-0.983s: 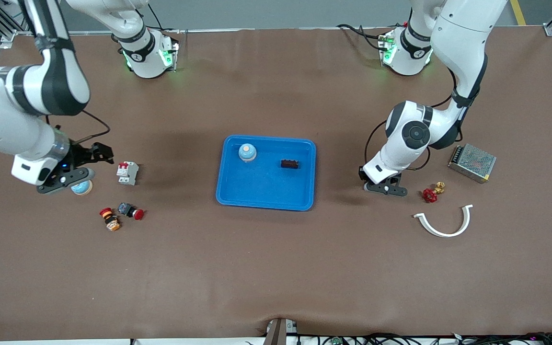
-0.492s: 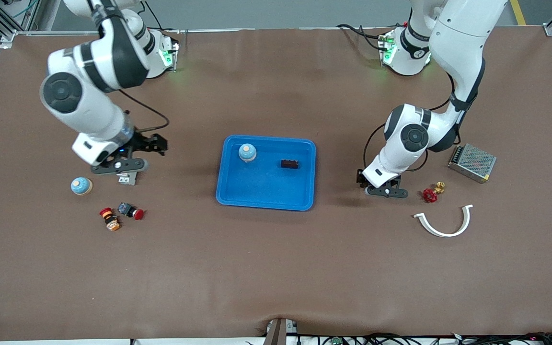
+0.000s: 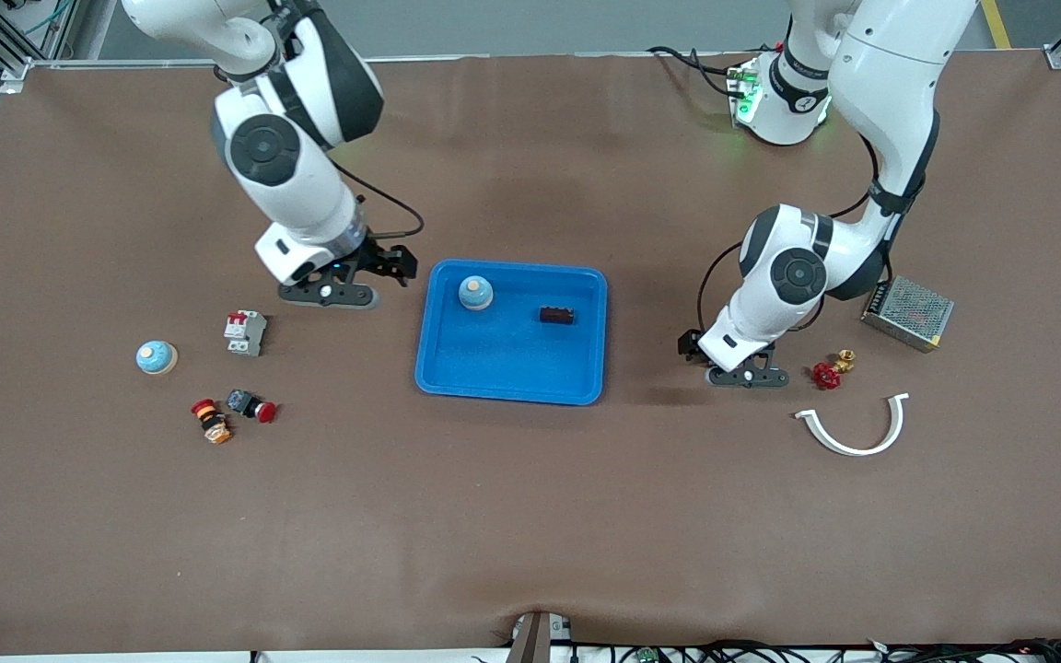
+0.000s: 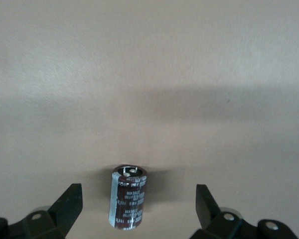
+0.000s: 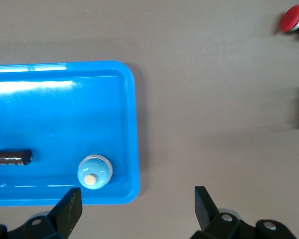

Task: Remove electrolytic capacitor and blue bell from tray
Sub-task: 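Release the capacitor near the red valve while the right gripper returns to the tray, then grasp the second bell with the right gripper while the left gripper returns to the tray, then carry the bell toward the first bell while the left gripper grasps the second capacitor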

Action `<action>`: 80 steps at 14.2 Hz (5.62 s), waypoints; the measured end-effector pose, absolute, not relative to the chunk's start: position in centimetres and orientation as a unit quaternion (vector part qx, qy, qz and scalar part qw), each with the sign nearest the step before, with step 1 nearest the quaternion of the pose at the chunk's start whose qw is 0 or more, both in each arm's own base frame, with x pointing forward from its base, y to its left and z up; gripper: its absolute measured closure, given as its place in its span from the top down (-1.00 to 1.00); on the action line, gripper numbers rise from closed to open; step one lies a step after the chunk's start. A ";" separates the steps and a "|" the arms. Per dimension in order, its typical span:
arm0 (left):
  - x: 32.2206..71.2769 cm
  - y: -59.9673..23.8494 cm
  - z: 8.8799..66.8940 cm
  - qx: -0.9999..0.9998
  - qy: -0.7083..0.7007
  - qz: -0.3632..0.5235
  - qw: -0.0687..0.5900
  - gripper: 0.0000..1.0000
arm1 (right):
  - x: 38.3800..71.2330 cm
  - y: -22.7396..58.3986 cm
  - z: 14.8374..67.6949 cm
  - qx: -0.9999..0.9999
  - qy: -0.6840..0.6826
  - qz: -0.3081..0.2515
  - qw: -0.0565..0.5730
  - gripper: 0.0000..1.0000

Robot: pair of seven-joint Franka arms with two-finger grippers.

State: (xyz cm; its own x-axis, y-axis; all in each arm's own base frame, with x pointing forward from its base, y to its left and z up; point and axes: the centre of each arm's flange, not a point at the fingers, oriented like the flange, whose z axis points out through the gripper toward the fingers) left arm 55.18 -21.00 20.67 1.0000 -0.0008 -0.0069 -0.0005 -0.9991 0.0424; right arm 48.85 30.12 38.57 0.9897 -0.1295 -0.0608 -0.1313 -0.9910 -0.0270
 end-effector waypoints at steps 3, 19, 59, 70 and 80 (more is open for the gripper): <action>55.9 -21.6 21.8 0.999 0.048 -0.001 0.023 1.00 | 47.9 33.4 35.7 -0.995 0.098 0.020 0.020 1.00; 53.5 -30.3 26.0 0.829 0.554 -0.035 0.073 1.00 | 43.2 41.6 21.6 -0.997 0.073 0.017 0.005 1.00; 44.3 -47.7 18.8 0.703 0.711 -0.013 0.023 1.00 | 46.1 38.4 22.5 -0.998 0.033 0.042 -0.020 0.31; 44.8 -48.2 18.3 0.705 0.709 -0.012 0.026 1.00 | 56.8 13.2 26.1 -0.986 -0.147 0.081 0.011 0.31; 44.1 -49.1 18.3 0.720 0.693 -0.002 0.028 -0.39 | 54.9 10.6 20.8 -0.986 -0.165 0.030 0.011 0.31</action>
State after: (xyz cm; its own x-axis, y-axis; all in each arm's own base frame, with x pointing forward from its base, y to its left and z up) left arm 44.08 -49.05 18.30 0.0396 0.9983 -0.0427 0.9986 -0.0380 0.0377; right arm 54.89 10.60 20.84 0.9437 0.3260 -0.0565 0.3247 -0.9453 -0.0310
